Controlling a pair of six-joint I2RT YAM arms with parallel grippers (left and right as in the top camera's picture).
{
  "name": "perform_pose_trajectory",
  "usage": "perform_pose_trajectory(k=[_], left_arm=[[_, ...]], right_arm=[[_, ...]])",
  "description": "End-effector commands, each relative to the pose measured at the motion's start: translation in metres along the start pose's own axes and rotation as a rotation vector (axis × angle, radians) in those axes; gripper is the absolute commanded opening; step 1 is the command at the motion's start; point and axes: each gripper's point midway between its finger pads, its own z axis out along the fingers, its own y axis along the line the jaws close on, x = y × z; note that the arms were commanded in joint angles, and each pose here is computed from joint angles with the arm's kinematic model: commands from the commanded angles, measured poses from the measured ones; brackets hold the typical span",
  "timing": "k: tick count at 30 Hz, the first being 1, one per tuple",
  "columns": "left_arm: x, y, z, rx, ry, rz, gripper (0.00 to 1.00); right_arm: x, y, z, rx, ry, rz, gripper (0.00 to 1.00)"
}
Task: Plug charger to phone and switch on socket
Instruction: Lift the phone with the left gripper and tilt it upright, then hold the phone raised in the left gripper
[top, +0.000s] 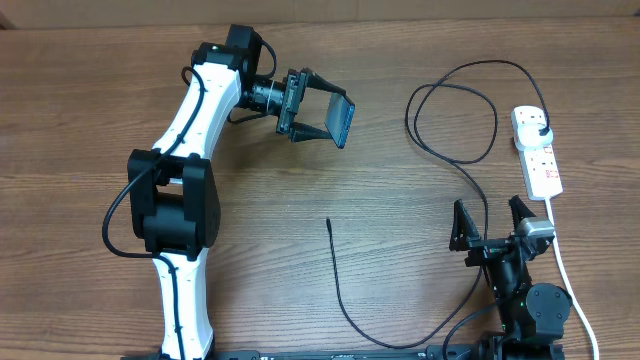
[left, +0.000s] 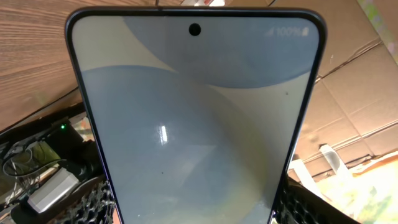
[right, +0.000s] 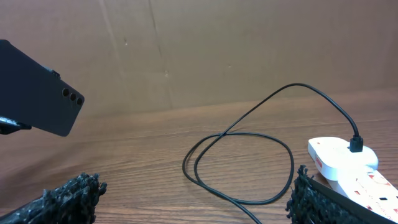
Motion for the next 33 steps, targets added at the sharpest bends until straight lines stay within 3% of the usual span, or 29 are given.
perform_pose_trajectory(k=[1, 33], left_arm=[[0.033, -0.028, -0.015, 0.069, 0.042, 0.079, 0.04], [0.026, -0.035, -0.049, 0.143, 0.026, 0.068, 0.04]], right_arm=[[0.002, 0.000, 0.000, 0.000, -0.004, -0.001, 1.00], [0.002, 0.000, 0.000, 0.000, -0.004, -0.001, 1.00]])
